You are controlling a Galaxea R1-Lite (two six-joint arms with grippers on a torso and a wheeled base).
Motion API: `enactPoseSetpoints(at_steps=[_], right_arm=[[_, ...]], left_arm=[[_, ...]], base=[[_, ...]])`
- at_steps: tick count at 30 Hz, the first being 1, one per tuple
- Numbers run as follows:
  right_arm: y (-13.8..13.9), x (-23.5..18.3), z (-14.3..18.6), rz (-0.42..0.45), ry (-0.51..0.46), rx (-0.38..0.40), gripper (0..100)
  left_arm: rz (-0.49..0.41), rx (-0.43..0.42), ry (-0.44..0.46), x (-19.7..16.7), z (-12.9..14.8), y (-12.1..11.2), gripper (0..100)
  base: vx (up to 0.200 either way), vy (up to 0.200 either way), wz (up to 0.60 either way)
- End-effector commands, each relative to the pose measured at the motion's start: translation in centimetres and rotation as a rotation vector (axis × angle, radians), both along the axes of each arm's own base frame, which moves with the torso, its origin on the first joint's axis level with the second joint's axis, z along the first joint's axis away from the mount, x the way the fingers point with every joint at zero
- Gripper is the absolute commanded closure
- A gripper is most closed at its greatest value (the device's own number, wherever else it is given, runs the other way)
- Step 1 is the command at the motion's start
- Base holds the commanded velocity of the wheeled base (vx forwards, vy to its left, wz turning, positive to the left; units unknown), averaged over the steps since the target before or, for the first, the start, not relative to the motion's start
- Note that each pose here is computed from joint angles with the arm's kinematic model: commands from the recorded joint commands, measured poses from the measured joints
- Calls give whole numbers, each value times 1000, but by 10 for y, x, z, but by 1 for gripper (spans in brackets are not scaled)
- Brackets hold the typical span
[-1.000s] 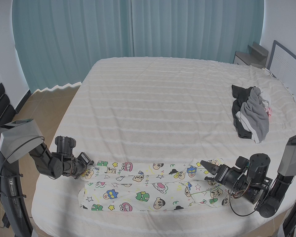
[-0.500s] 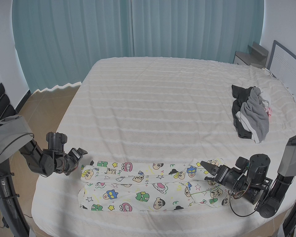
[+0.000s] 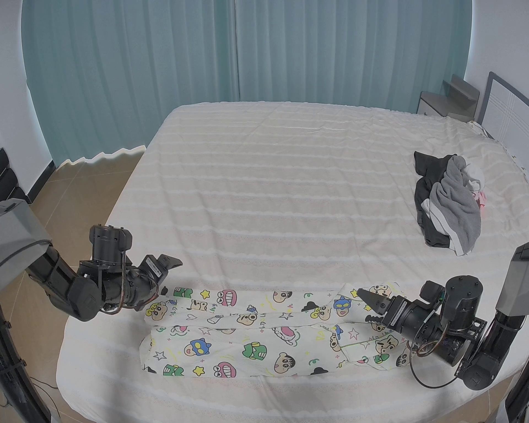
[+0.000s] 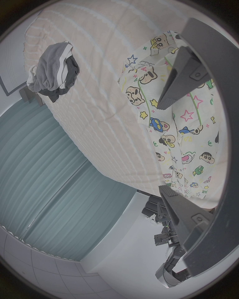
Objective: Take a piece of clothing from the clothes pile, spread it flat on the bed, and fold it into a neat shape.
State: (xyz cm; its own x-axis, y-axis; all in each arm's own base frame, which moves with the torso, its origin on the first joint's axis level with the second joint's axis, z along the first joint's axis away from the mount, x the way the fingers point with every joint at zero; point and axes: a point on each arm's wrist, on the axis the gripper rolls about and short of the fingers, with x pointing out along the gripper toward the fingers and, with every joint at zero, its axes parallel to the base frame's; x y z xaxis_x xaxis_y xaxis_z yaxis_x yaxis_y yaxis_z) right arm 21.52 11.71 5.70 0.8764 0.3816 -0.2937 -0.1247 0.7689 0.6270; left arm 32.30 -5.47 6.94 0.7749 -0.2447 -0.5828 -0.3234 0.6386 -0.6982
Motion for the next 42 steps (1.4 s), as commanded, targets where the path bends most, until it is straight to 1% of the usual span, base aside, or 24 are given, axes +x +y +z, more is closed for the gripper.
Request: enactPoseSetpoints(at_steps=[1,6,10,13,18,22,23,24,25,26,28,30,33,35,36,37,38,40,41,42], right_arm=[[-1,-1,0,1,1,0,0],[-1,-2,0,1,-11,5,0],[-1,-2,0,1,-10,4,0],[-1,-2,0,1,-11,5,0],[-1,-2,0,1,-13,6,0],[-1,-3,1,1,-14,6,0],[-1,-3,1,1,-14,6,0],[-1,-3,1,1,-13,6,0],[-1,-3,1,1,-14,6,0],[-1,-3,1,3,-14,6,0],[-1,-3,1,3,-13,6,0],[0,-3,1,6,-13,6,0],[0,-4,1,7,-13,6,0],[0,-4,1,7,-13,6,0],[0,-4,1,7,-13,6,0],[0,-4,1,7,-13,6,0],[0,-4,1,7,-13,6,0],[0,-4,1,7,-13,6,0],[0,-4,1,7,-13,6,0],[0,-4,1,7,-13,6,0]], left_arm=[[-18,19,84,2,-29,-7,0],[11,51,139,6,-55,-4,0],[23,78,143,7,-59,4,0],[21,114,145,4,-59,14,0],[57,113,117,1,-46,27,0],[67,93,35,-3,-17,29,0],[70,90,28,-4,-14,29,0],[61,79,-3,-10,0,27,0],[60,78,-6,-10,2,27,0],[39,58,-23,-17,14,20,0],[-2,16,-25,-25,25,7,0],[-31,-7,-9,-31,27,0,0],[-97,1,40,-43,17,-16,0],[-108,5,53,-45,14,-19,0],[-139,15,95,-51,3,-27,0],[-139,15,95,-51,3,-27,0],[-150,34,139,-53,-10,-31,0],[-150,34,139,-53,-10,-31,0],[-136,65,206,-49,-31,-33,0],[-135,67,209,-49,-32,-33,0]], base=[[0,0,0],[0,0,0],[0,0,0],[0,0,0],[0,0,0],[0,0,0],[0,0,0],[0,0,0],[0,0,0],[0,0,0],[0,0,0],[0,0,0],[0,0,0],[0,0,0],[0,0,0],[0,0,0],[0,0,0],[0,0,0],[0,0,0],[0,0,0]])
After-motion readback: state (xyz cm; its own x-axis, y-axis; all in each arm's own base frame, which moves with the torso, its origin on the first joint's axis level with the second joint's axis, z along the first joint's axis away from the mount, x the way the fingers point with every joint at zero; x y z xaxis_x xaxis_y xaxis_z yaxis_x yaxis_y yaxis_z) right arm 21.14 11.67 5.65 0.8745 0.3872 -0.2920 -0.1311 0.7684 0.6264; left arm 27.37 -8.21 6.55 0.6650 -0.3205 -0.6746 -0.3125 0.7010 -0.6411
